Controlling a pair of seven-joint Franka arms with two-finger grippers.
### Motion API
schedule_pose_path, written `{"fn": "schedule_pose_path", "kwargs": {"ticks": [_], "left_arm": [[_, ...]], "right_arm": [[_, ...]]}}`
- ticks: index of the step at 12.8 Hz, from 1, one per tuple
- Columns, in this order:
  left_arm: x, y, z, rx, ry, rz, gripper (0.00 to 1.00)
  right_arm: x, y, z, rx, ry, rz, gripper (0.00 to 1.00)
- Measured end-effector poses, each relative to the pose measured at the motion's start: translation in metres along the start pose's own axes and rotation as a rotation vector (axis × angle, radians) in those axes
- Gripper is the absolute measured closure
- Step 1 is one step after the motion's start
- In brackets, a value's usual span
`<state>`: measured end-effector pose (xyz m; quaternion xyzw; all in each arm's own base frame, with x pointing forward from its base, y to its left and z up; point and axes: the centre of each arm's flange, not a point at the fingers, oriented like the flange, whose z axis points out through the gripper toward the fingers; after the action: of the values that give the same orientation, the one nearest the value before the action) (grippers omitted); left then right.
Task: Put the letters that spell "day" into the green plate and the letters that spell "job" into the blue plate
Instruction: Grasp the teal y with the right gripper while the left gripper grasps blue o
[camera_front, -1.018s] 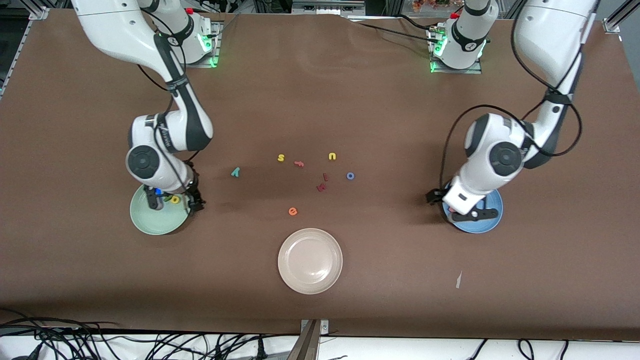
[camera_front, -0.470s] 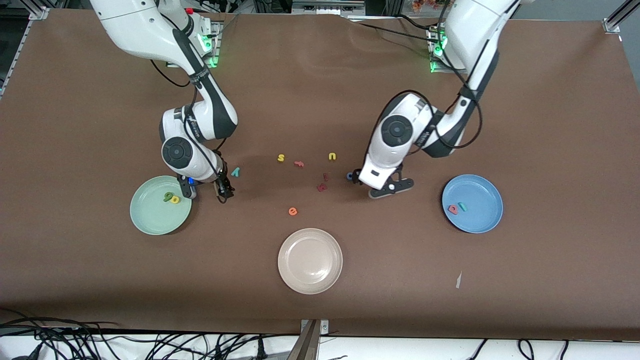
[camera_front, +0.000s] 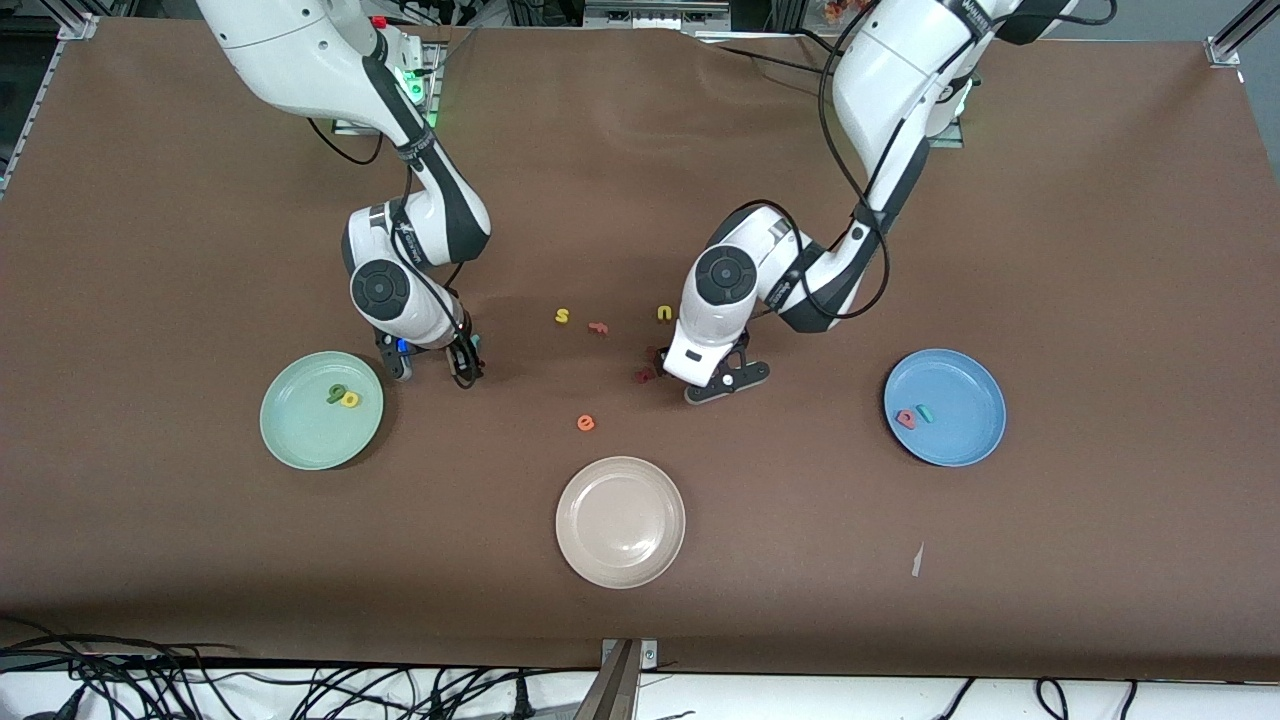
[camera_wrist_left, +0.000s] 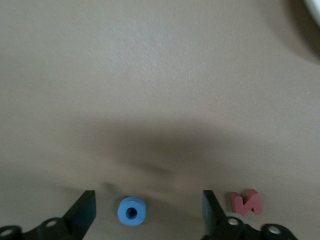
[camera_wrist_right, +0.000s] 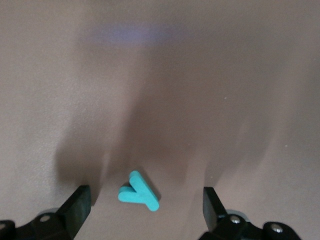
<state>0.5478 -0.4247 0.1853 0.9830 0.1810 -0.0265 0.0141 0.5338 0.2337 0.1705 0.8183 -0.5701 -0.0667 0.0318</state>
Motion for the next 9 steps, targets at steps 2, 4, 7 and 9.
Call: {"fn": "schedule_pose_path", "kwargs": {"ticks": [2,4,7,9], "left_arm": [[0.000,-0.002,0.008,0.009,-0.006,-0.002,0.13],[0.000,-0.003,0.011,0.018,-0.012,-0.002,0.20],[-0.003,-0.006,0.016,0.036,-0.022,-0.001,0.29],[-0.007,-0.006,0.015,0.056,-0.034,0.005,0.36]], "right_arm": [[0.000,-0.001,-0.001,0.010,0.000,0.001,0.01],[0.000,-0.001,0.000,0.019,0.001,0.003,0.04],[0.000,-0.003,-0.002,0.041,0.002,0.003,0.36],[0.000,-0.003,-0.003,0.041,0.002,0.004,0.58]]}}
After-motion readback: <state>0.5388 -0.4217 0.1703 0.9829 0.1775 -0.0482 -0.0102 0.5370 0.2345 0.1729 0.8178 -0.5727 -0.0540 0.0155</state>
